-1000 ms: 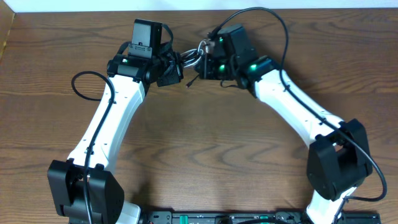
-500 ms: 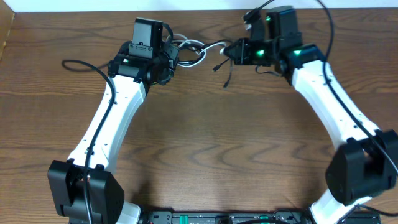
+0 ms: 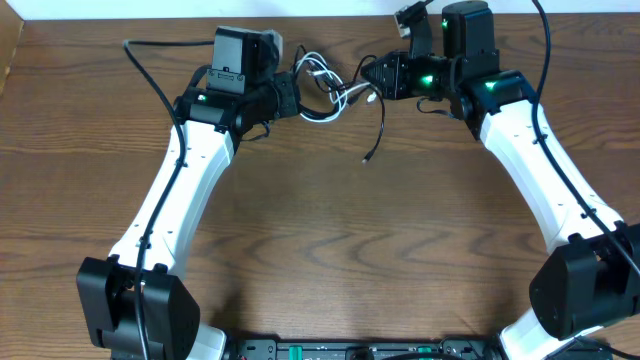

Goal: Untangle cables

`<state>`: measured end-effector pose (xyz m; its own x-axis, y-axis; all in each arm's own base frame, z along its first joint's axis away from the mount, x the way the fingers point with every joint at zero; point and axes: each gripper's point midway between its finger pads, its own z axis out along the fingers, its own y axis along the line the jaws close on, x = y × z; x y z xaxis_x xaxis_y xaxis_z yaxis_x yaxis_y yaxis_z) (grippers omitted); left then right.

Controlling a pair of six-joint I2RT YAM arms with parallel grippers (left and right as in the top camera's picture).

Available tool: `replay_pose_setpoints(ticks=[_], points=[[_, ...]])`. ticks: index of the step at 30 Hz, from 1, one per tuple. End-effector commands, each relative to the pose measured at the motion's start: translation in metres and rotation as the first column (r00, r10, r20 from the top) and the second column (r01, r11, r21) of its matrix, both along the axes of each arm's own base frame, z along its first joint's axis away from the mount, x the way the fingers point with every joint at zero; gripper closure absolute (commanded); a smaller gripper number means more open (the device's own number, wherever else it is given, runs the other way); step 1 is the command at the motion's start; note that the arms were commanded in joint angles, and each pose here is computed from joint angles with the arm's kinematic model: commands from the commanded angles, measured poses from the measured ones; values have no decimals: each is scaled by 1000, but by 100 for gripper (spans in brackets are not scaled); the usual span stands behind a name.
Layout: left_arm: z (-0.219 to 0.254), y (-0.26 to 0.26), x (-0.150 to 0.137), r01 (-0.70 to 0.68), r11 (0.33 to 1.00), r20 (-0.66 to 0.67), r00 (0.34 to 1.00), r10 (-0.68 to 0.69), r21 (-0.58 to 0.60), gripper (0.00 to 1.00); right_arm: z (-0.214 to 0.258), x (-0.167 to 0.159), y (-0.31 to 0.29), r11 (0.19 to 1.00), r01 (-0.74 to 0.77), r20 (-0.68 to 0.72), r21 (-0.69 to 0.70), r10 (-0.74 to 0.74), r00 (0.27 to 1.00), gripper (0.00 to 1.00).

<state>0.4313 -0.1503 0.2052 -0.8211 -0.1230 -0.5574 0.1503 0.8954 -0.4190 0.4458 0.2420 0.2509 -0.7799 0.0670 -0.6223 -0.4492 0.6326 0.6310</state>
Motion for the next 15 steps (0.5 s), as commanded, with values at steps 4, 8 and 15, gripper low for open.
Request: replay_pose_setpoints(ticks=[4, 8, 15], points=[[18, -27, -8, 170, 980, 54, 985, -165, -106, 93, 3, -6, 12, 999, -6, 35, -36, 7, 999, 99], [29, -38, -8, 85, 960, -16, 996, -92, -267, 93, -7, -8, 24, 995, 33, 28, -89, -31, 999, 99], [51, -57, -12, -28, 865, -155, 986, -58, -501, 93, -11, -17, 41, 991, 28, 36, -128, -24, 999, 99]])
